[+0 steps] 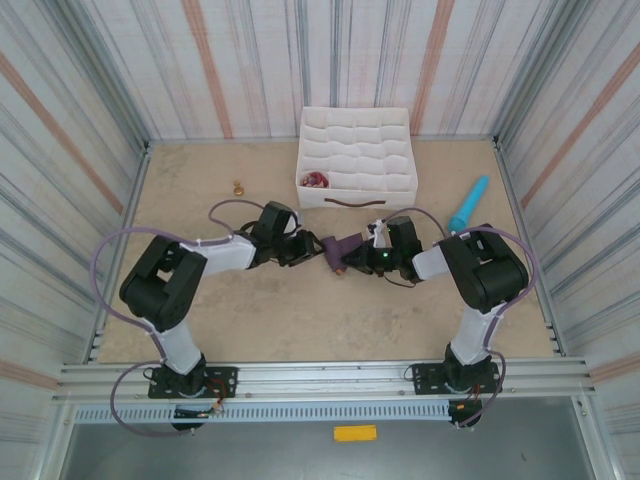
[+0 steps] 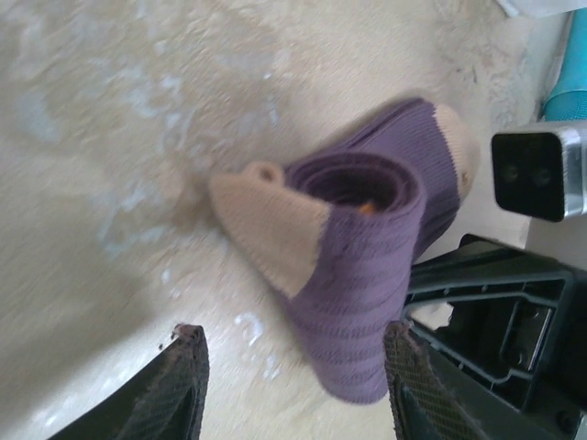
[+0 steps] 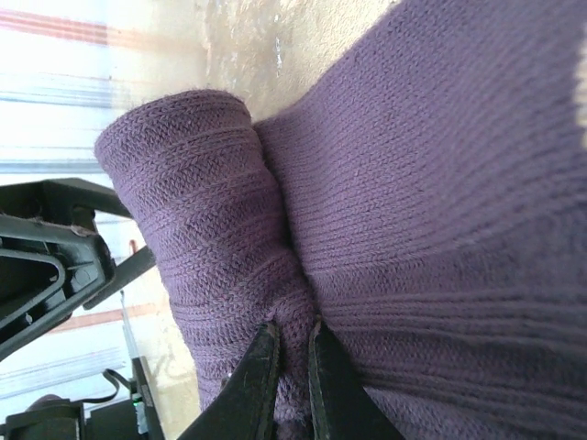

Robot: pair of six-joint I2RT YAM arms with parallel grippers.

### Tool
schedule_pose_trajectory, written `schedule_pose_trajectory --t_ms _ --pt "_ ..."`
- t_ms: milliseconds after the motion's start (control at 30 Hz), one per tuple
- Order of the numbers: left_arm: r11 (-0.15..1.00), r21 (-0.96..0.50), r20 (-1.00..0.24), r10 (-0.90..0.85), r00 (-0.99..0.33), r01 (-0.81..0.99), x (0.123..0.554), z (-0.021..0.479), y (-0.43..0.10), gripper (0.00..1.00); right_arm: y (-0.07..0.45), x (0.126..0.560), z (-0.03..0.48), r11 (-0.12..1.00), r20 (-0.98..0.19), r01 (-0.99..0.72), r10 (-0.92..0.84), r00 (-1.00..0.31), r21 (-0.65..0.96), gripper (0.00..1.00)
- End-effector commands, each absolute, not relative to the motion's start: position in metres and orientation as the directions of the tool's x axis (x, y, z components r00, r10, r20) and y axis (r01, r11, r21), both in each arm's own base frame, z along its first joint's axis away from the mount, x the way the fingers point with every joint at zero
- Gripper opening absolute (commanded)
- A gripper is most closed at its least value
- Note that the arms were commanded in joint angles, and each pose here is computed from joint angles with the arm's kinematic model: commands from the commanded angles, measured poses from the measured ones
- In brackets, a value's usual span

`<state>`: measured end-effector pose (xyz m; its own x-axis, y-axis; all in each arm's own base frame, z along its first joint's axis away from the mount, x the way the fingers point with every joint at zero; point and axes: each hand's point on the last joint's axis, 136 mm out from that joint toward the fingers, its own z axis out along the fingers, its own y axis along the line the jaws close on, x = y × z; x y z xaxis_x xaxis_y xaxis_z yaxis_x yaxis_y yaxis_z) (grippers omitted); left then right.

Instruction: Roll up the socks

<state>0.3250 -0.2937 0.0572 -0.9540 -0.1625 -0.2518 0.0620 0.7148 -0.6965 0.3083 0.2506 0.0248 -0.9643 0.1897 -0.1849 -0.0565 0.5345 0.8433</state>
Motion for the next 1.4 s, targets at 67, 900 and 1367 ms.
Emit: schedule_pose_trajectory --t_ms 67,900,1367 --pt "0.710 -0.692 -0.303 -0.125 -0.945 0.128 0.338 0.058 -0.313 0.54 0.228 0.282 -0.024 0.628 0.005 0.161 0.243 -0.970 0.762 0.00" --pt "0.766 -0.642 -0.213 -0.122 -0.969 0.044 0.337 0.026 -0.315 0.12 0.225 0.291 0.028 0.786 -0.278 -0.118 0.071 -0.958 0.606 0.33" --pt "0.789 -0.613 -0.130 -0.137 -0.982 -0.029 0.315 0.027 -0.295 0.12 0.258 0.278 0.084 0.892 -0.655 -0.451 -0.338 -0.675 0.004 0.65"
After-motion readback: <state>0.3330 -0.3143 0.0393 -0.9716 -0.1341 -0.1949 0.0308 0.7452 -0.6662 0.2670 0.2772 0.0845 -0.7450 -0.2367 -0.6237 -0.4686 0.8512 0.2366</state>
